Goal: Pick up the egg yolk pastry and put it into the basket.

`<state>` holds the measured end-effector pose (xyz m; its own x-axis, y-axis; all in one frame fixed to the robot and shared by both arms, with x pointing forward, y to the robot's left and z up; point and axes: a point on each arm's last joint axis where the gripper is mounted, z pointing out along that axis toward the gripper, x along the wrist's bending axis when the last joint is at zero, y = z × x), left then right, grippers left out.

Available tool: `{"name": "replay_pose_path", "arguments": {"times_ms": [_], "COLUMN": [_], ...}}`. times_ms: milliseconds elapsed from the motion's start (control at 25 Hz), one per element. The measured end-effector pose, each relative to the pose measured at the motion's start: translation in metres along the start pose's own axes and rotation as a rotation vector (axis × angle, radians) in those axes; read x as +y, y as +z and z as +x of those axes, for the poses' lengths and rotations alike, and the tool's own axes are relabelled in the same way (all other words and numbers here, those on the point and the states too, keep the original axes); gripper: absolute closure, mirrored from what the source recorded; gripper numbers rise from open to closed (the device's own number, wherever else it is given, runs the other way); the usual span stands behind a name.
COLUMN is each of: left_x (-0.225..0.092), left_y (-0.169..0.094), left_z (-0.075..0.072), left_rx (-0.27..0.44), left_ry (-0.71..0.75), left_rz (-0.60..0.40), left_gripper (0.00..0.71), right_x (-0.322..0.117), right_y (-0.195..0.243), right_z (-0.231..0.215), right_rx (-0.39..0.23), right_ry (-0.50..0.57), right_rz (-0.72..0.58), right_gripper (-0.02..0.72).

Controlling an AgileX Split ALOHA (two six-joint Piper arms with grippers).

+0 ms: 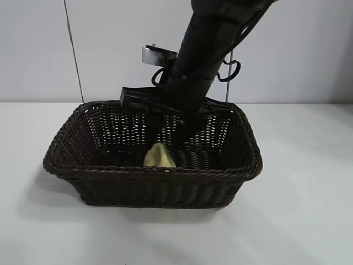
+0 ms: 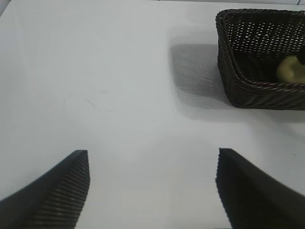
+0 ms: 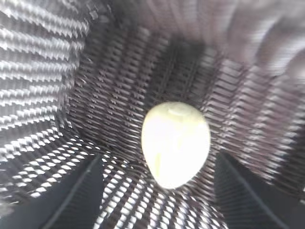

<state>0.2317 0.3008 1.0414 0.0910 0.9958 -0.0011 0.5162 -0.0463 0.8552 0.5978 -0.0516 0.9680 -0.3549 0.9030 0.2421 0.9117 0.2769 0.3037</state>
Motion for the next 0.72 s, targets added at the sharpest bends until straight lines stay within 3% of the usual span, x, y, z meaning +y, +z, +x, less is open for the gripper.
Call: {"name": "replay_pose_path", "arguments": {"times_ms": [200, 440, 720], "left_x": [0.000, 0.000, 0.000], "left_y": [0.000, 0.000, 0.000], "left_z": [0.000, 0.000, 0.000], "left_rx": [0.000, 0.000, 0.000], "left_ry": [0.000, 0.000, 0.000], "left_rz": [0.000, 0.000, 0.000], "left_gripper": [0.170, 0.170, 0.170], "right_x": [0.011, 0.024, 0.033], "right_y": [-0.024, -0.058, -0.079], "right_z": [0.005, 0.003, -0.040], "right_rx": [-0.018, -0.133, -0.219], "right_ry": [-0.010, -0.006, 0.102], "right_rz": [-0.009, 0.030, 0.058], "right_gripper": [0.218, 0.218, 0.218]}}
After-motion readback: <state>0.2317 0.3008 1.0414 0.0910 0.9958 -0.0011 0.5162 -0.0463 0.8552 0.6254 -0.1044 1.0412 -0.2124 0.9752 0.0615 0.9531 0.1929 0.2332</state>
